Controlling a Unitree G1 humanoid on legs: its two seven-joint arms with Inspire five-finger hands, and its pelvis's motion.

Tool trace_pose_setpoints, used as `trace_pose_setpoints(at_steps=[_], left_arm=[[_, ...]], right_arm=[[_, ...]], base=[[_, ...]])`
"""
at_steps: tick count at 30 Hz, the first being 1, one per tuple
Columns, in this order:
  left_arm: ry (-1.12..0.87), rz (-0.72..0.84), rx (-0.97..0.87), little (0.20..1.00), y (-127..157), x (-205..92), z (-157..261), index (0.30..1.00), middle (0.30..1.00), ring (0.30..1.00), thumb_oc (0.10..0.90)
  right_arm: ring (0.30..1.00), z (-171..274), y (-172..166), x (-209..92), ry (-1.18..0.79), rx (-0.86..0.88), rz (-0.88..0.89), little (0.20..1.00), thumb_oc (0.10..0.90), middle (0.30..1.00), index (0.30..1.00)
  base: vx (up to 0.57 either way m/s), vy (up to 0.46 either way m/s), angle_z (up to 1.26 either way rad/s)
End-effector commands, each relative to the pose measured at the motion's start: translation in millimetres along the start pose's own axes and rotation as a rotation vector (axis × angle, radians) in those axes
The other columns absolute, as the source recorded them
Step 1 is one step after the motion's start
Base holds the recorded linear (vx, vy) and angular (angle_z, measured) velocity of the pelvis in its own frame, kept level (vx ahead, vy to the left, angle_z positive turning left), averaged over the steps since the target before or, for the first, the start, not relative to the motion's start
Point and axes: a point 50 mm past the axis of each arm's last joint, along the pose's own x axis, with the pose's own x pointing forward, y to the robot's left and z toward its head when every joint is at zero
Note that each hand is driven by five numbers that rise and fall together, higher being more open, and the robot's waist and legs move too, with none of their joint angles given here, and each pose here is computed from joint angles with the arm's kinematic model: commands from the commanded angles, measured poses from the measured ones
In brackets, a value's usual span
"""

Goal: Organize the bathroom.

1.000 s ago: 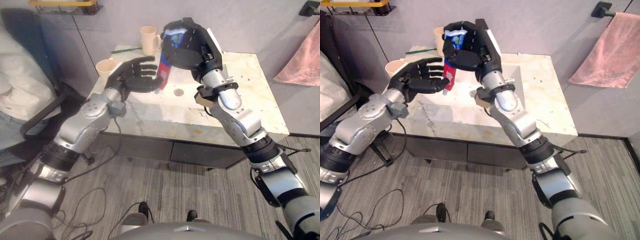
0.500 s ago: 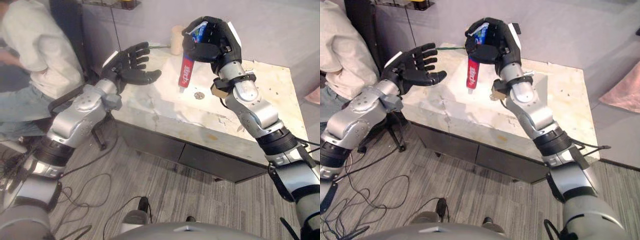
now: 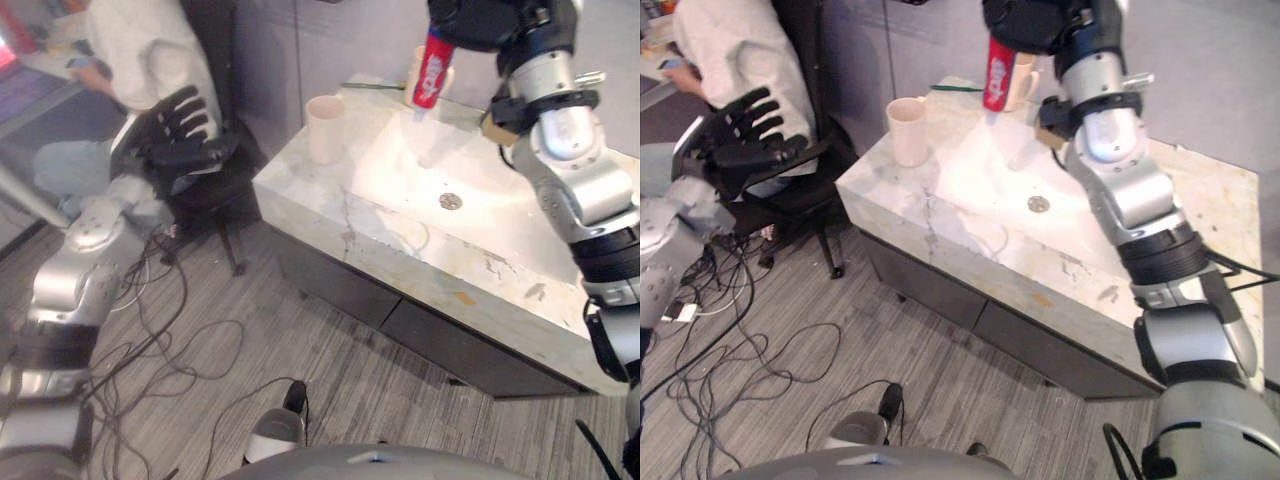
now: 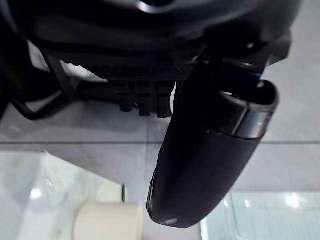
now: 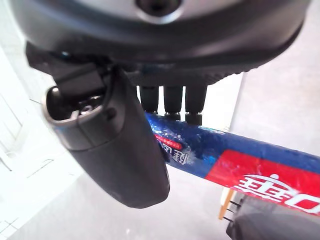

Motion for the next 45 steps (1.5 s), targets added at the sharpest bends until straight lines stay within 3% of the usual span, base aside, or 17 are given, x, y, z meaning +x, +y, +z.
trace_pose_setpoints(at_steps=[1, 8, 10, 12, 20, 25, 28, 33, 37, 45], left_arm=[[-0.179, 0.092, 0.125, 0.900, 25, -14, 26, 0.900, 0.900, 0.900, 0.800], [0.122, 0.144, 0.188, 0.900, 22, -50, -62, 0.900, 0.900, 0.900, 0.800], [0.168, 0.162, 0.189, 0.900, 27, -55, -68, 0.900, 0.900, 0.900, 0.800], [0.352, 0.285, 0.223, 0.900, 44, -76, -106, 0.900, 0.900, 0.900, 0.800], [0.777, 0.498, 0.229, 0.900, 101, -157, -189, 0.900, 0.900, 0.900, 0.800], [0.935, 0.617, 0.161, 0.900, 109, -191, -223, 0.900, 0.900, 0.900, 0.800], [0.980, 0.662, 0.194, 0.900, 108, -196, -233, 0.900, 0.900, 0.900, 0.800], [0.896, 0.843, 0.252, 0.900, 104, -187, -231, 0.900, 0.900, 0.900, 0.800], [0.955, 0.800, 0.283, 0.900, 85, -212, -249, 0.900, 0.900, 0.900, 0.800], [1.091, 0.814, 0.266, 0.900, 83, -251, -264, 0.900, 0.900, 0.900, 0.800]], right_arm=[[0.300, 84, -18, 22, -0.419, 0.021, -0.105, 0.300, 0.400, 0.300, 0.300], [0.300, 76, -42, 11, -0.409, -0.065, -0.208, 0.300, 0.400, 0.300, 0.300], [0.300, 76, -46, 9, -0.410, -0.067, -0.211, 0.300, 0.400, 0.300, 0.300], [0.300, 71, -50, 8, -0.402, -0.066, -0.204, 0.300, 0.400, 0.300, 0.300], [0.300, 53, -64, 7, -0.347, -0.055, -0.237, 0.300, 0.400, 0.300, 0.300], [0.300, 37, -52, -3, -0.331, 0.006, -0.212, 0.300, 0.400, 0.300, 0.300], [0.300, 32, -42, -4, -0.322, 0.030, -0.181, 0.300, 0.400, 0.300, 0.300], [0.300, 21, -29, -18, -0.287, 0.077, -0.160, 0.300, 0.400, 0.300, 0.300], [0.300, 19, -46, -15, -0.258, 0.063, -0.170, 0.300, 0.400, 0.300, 0.300], [0.300, 17, -46, -9, -0.245, 0.064, -0.167, 0.300, 0.400, 0.300, 0.300]], base=[[0.07, 0.049, 0.25], [0.12, 0.062, 0.55], [0.10, 0.033, 0.48], [0.17, 0.059, 0.25], [0.12, 0.062, 0.17], [0.08, 0.103, 0.05], [0.10, -0.051, -0.07], [0.10, -0.081, -0.02], [0.09, -0.043, -0.02], [0.04, 0.007, 0.05]])
